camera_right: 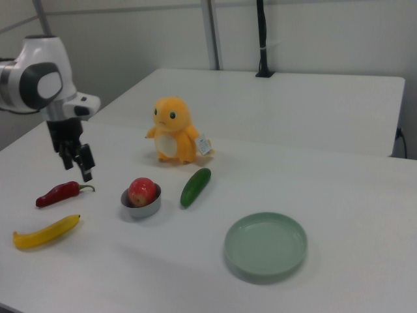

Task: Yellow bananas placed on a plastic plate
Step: 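Lower the gripper over the banana and close on it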

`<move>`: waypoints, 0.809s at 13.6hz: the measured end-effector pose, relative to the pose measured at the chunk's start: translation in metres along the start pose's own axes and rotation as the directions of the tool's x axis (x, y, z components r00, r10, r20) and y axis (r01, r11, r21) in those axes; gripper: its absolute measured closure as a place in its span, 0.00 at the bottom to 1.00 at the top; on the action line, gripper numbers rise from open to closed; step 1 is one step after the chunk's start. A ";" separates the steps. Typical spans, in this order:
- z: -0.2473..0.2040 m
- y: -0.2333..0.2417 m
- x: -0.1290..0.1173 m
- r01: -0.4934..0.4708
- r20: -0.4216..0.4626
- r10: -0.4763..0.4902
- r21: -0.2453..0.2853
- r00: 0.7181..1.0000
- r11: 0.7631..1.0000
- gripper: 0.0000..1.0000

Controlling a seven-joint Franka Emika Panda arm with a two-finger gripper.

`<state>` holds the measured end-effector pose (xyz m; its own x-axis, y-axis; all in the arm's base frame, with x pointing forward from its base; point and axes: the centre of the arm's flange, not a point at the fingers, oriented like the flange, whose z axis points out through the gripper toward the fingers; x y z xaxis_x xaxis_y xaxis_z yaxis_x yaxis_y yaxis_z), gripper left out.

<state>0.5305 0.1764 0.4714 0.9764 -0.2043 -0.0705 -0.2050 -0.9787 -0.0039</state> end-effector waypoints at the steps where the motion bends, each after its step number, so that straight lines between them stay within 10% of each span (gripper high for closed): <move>1: 0.018 -0.019 -0.014 0.000 0.005 0.000 -0.006 1.000 1.000 0.00; 5: 0.078 -0.082 -0.077 0.034 0.008 -0.034 -0.021 0.999 0.999 0.00; 11: 0.128 -0.101 -0.083 0.004 0.017 -0.004 -0.021 1.000 1.000 0.00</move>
<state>0.4617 0.2948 0.3499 0.9758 -0.2004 -0.0874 -0.1997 -0.9797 0.0166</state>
